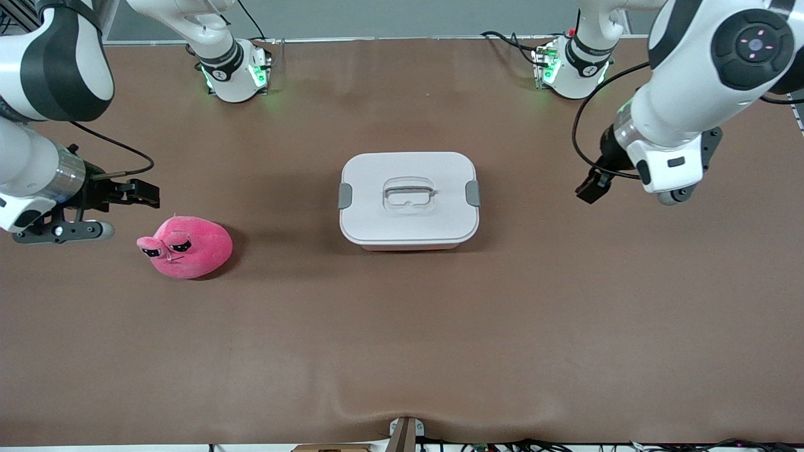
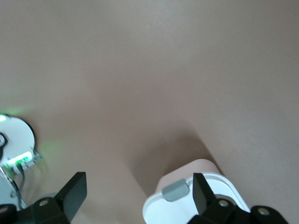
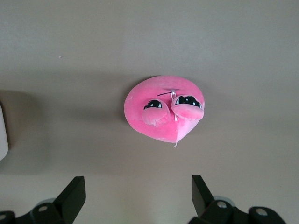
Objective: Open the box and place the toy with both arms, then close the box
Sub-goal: 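Move the right gripper to the pink plush while the left gripper reaches the lid handle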
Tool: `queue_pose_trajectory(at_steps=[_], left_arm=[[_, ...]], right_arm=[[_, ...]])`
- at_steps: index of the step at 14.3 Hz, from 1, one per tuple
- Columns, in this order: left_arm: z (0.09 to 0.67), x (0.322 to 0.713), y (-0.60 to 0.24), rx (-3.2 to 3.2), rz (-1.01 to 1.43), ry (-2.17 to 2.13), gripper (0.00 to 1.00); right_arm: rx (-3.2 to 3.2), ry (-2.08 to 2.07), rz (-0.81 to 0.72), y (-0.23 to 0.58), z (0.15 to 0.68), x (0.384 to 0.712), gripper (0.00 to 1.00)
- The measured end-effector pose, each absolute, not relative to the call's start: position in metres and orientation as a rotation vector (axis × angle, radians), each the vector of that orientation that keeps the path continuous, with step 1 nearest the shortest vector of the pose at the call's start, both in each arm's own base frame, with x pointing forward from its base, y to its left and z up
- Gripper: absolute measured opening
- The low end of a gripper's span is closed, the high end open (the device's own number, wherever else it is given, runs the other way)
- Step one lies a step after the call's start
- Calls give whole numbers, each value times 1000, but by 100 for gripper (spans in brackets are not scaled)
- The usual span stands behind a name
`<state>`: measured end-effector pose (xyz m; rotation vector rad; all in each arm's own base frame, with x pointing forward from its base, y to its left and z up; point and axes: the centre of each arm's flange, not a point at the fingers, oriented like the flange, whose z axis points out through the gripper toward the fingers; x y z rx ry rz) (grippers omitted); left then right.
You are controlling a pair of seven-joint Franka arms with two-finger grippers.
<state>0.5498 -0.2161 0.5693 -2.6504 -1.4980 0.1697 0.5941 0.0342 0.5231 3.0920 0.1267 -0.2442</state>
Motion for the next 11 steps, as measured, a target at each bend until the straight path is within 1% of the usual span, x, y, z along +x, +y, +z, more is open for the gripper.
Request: queue_pose_trajectory(at_steps=[4, 11], left_arm=[[562, 544, -252, -2550, 141, -1684, 100], [542, 533, -303, -2401, 148, -1889, 100]], right_arm=[[3092, 129, -242, 34, 512, 592, 100], [3095, 139, -208, 37, 500, 585, 100]])
